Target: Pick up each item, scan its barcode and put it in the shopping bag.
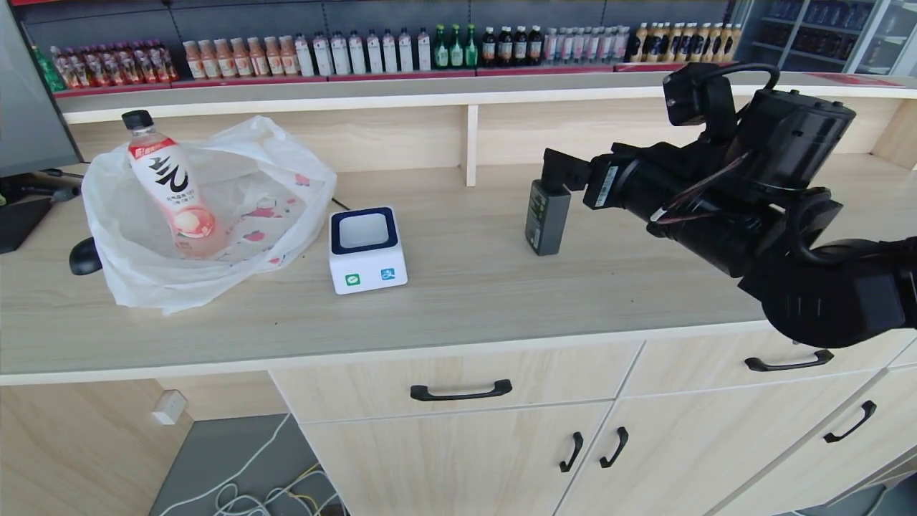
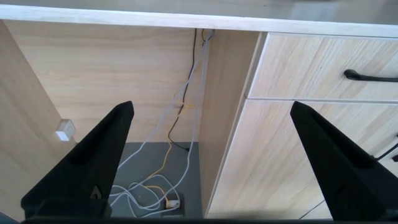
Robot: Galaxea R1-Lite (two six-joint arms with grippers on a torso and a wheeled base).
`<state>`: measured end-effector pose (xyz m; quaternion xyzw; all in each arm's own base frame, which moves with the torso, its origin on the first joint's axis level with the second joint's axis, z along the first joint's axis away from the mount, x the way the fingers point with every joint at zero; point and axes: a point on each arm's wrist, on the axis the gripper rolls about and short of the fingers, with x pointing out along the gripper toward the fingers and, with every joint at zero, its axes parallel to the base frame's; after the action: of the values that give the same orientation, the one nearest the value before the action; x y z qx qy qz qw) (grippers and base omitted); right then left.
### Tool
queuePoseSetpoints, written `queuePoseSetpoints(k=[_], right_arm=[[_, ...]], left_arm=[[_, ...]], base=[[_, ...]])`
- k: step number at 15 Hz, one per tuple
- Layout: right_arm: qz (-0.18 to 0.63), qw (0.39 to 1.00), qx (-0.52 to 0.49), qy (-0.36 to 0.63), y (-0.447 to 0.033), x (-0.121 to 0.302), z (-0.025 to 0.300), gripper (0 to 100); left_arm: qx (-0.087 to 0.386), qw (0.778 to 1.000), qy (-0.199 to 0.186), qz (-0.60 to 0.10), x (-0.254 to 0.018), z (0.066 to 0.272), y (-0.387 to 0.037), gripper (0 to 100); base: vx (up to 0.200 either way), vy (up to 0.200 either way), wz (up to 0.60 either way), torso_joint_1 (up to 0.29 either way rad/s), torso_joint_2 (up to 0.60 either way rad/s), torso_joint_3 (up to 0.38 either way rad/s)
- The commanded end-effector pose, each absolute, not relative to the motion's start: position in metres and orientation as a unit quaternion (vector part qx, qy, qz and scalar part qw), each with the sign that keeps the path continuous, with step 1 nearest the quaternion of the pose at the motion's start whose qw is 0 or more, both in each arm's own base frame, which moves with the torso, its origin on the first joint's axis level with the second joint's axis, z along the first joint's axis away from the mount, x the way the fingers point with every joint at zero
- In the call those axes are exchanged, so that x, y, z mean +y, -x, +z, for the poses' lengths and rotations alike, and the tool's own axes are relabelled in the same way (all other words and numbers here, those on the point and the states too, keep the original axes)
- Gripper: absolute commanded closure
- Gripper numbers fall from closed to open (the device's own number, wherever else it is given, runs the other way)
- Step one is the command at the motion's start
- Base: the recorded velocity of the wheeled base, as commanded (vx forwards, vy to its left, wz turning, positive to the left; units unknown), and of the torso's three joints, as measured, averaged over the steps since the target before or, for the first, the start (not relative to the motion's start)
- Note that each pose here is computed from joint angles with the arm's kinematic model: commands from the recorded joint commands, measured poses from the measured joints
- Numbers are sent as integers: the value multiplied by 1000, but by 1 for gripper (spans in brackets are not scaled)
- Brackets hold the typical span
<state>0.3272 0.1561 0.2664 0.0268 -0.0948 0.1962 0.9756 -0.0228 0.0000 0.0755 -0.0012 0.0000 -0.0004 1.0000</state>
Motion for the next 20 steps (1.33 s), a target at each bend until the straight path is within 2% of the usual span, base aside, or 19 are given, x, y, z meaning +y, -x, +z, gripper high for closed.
queuePoseSetpoints(k=[1, 7, 20], right_arm=[[193, 976, -97, -27, -358, 161, 260, 0], [176, 980, -92, -22, -396, 161, 242, 0], [177, 982, -67, -2, -404, 168, 220, 0]], left_arm=[[0, 1000, 2, -1, 0, 75, 23, 0], [0, 1000, 2, -1, 0, 75, 23, 0], [0, 1000, 2, 0, 0, 75, 23, 0]], base=[[0, 0, 0, 0, 0, 0], [0, 0, 0, 0, 0, 0], [0, 0, 0, 0, 0, 0]])
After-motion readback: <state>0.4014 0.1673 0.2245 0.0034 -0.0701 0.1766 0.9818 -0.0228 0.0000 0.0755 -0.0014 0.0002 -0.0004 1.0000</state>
